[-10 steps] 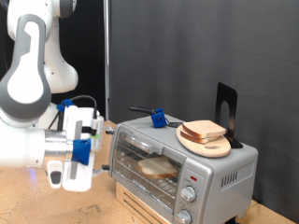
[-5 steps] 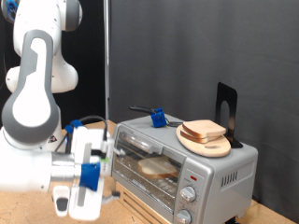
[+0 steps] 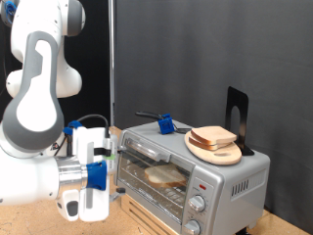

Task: Make a piece of toast with the oven

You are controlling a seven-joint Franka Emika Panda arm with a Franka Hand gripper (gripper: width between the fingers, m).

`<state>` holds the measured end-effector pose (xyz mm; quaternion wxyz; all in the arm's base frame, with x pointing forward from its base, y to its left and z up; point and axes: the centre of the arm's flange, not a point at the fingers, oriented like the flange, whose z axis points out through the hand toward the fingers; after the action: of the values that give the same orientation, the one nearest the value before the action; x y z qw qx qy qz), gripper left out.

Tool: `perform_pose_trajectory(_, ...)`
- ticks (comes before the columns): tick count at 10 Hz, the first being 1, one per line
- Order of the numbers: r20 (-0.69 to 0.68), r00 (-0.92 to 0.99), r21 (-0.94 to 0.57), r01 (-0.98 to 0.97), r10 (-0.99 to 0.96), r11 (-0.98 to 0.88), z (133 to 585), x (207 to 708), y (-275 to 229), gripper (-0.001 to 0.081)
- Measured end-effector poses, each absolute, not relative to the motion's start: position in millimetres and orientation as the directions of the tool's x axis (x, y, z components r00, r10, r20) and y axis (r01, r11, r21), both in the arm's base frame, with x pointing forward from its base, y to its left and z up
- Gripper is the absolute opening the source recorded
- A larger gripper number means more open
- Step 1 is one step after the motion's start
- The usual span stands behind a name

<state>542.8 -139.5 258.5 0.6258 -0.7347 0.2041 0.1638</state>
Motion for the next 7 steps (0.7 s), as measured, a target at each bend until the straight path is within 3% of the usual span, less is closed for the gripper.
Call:
perform_pose_trajectory(3, -0.472, 0.881, -0.86, -0.454, 0.026, -0.232, 268, 561, -167, 0.0682)
perform_pose_trajectory(5, -0.416, 0.909, -0.88, -0.405, -0.007, -0.249, 250, 581, -171, 0.0682)
perform_pose_trajectory(7, -0.476, 0.879, -0.855, -0.462, 0.005, -0.235, 251, 579, -168, 0.0682)
